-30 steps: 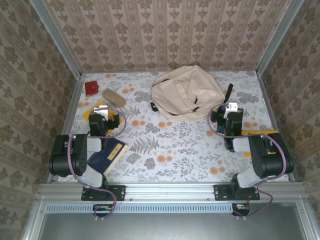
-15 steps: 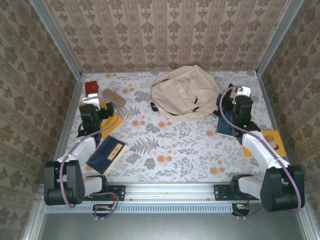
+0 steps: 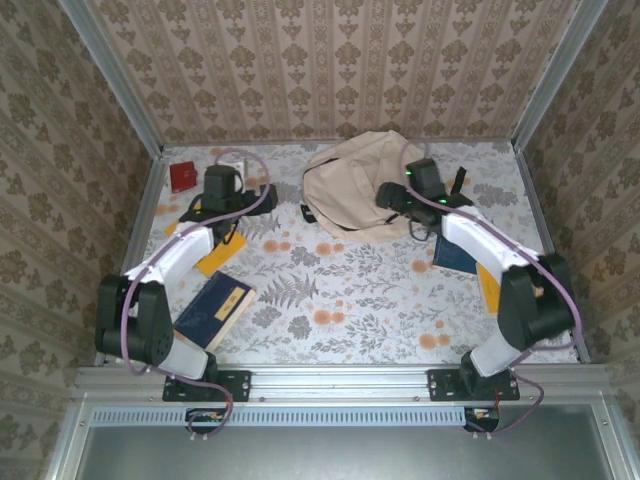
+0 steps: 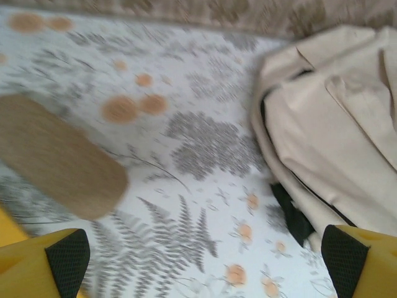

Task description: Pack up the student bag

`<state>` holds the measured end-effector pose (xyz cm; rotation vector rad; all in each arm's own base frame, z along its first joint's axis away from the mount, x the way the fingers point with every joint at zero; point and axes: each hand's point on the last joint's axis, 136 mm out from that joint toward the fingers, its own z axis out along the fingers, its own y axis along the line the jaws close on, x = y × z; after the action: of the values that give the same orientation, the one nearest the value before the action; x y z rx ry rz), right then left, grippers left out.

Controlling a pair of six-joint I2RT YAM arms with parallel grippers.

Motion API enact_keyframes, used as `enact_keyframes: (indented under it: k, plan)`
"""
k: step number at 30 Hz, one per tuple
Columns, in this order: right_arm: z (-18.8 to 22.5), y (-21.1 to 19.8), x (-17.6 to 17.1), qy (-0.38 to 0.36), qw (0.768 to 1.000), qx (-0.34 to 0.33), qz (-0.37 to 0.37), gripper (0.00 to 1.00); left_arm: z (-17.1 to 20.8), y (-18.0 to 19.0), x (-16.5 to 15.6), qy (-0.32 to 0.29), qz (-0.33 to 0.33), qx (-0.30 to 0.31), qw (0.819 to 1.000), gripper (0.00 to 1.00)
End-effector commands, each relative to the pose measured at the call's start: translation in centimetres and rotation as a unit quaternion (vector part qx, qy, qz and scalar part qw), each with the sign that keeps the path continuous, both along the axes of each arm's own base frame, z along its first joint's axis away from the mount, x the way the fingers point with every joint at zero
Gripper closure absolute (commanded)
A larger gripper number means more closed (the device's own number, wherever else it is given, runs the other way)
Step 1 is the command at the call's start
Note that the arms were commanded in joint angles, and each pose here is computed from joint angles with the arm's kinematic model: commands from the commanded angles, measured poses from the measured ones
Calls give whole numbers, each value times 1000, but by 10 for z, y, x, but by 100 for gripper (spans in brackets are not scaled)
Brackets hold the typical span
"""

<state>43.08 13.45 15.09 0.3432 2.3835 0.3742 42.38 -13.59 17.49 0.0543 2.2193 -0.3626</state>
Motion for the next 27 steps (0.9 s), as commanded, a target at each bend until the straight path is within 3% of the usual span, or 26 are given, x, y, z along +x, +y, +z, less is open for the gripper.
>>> enact_keyframes:
  k: [1,10,14,19,27]
  plan:
    - [-14,58,3,42,997,35,46,15,-8,-19,-3,41,-6,-22,999,3]
    - [-66,143,46,94,990,18,99,23,-14,-11,-11,70,23,-16,997,5]
    - [-90,172,45,126,982,8,139,23,-12,0,-15,77,33,-18,996,7]
    - [-118,194,9,173,965,-9,198,23,-9,13,-18,80,49,-32,995,9]
    - [-135,209,-107,232,918,-29,320,24,-8,14,-22,92,45,-31,994,12]
